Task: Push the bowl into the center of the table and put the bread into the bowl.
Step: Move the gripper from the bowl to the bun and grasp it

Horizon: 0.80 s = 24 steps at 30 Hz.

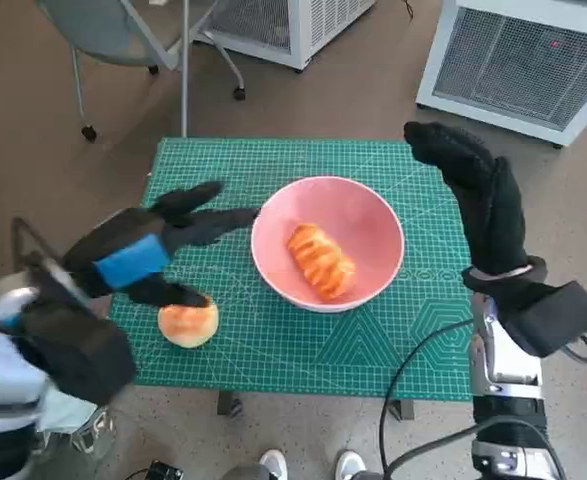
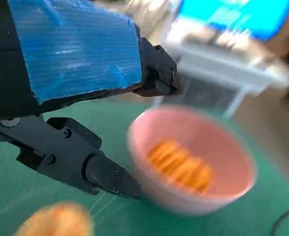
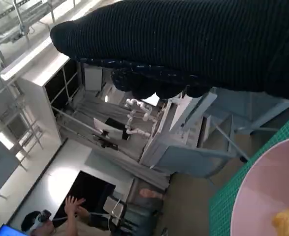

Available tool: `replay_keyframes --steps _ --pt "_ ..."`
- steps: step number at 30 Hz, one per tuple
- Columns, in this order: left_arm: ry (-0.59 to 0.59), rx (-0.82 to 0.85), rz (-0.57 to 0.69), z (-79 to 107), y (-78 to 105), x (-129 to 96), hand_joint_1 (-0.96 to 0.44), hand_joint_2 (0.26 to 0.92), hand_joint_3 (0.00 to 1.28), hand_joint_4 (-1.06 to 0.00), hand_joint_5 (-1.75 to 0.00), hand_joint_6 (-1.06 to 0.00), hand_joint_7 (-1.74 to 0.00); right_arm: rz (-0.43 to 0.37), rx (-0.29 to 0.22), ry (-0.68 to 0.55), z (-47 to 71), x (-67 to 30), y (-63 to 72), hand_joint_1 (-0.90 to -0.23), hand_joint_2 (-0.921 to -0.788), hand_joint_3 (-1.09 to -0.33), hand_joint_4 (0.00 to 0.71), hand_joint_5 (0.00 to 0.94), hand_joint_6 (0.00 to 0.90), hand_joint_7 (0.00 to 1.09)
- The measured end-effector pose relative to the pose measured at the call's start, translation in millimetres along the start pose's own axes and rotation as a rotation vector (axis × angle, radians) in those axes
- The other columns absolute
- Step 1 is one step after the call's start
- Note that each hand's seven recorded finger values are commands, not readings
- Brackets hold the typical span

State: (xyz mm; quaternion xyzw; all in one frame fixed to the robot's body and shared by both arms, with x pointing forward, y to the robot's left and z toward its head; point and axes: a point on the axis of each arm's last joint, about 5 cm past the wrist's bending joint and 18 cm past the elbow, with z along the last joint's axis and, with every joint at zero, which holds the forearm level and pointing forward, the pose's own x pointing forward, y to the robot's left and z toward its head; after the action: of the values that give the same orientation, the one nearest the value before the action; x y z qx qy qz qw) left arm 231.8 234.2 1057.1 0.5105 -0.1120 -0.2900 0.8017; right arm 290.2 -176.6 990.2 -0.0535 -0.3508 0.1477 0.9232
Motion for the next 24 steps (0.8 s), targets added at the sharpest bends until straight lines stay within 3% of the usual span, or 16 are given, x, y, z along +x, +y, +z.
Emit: replay_keyframes --steps 16,24 --pt "0.120 -0.006 -0.117 -7.9 -11.2 -8 -0.27 0.779 0.00 -0.14 -0.01 -0.34 -0.01 0.011 -0.003 0.003 -2.3 -0.1 2.6 -0.642 -0.921 -0.725 0.221 0.001 0.000 0.55" --pt "0.185 -0.011 -0.191 -10.4 -19.0 -4 -0.18 0.779 0.00 -0.18 -0.01 -0.36 -0.01 0.011 -0.003 0.011 -3.9 -0.2 2.0 -0.651 -0.921 -0.724 0.223 0.002 -0.001 0.55"
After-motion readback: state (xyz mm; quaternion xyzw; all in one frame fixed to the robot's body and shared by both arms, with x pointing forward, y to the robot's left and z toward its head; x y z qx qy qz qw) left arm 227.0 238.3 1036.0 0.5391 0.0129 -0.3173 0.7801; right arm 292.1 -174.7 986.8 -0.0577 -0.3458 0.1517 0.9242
